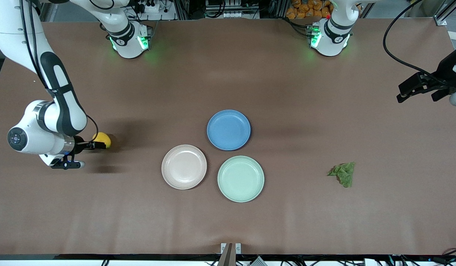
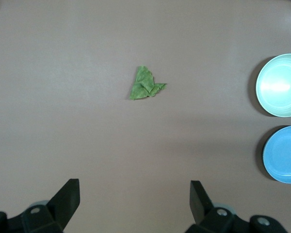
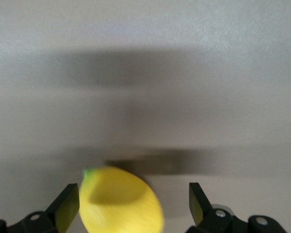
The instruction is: Pick lemon and lettuce from plates
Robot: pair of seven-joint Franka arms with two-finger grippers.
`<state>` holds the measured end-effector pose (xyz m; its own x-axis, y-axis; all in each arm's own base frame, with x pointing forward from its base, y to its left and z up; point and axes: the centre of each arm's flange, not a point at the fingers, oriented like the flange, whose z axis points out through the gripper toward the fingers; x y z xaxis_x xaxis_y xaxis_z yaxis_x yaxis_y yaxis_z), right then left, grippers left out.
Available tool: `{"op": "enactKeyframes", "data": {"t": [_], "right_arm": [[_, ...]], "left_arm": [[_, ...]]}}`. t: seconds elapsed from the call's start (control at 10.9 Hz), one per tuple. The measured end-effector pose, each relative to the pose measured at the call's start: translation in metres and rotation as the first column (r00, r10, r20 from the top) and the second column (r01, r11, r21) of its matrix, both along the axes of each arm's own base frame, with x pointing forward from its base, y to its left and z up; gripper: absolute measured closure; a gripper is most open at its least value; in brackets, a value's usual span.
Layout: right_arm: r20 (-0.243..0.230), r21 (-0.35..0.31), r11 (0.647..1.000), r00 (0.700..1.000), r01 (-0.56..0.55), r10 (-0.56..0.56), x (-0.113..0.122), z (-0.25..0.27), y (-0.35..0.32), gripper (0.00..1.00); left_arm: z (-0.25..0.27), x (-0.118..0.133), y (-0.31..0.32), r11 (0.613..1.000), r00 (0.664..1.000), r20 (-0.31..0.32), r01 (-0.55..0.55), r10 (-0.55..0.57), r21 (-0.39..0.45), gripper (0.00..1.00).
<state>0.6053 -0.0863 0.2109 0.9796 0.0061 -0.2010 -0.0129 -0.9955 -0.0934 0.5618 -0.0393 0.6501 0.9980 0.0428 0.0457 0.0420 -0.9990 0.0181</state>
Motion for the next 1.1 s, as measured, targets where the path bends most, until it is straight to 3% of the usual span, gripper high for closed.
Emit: {"op": "enactKeyframes", "data": {"t": [0.27, 0.73, 1.1], "right_arm": [[-0.048, 0.021, 1.000, 0.999, -0.010, 0.011, 0.014, 0.031, 0.001, 0.00], [-0.076, 0.026, 1.000, 0.997, -0.008, 0.010, 0.035, 0.090, -0.009, 0.00], [-0.015, 0.007, 1.000, 1.000, 0.010, -0.010, 0.046, 0.142, -0.026, 0.00]], "left_arm": [[0.000, 0.000, 0.001, 1.000, 1.000, 0.001, -0.002, 0.002, 0.000, 0.00], [0.001, -0.001, 0.002, 1.000, 1.000, 0.003, -0.004, 0.004, 0.000, 0.00], [0.003, -0.003, 0.004, 1.000, 1.000, -0.006, -0.007, 0.007, 0.001, 0.00]]}}
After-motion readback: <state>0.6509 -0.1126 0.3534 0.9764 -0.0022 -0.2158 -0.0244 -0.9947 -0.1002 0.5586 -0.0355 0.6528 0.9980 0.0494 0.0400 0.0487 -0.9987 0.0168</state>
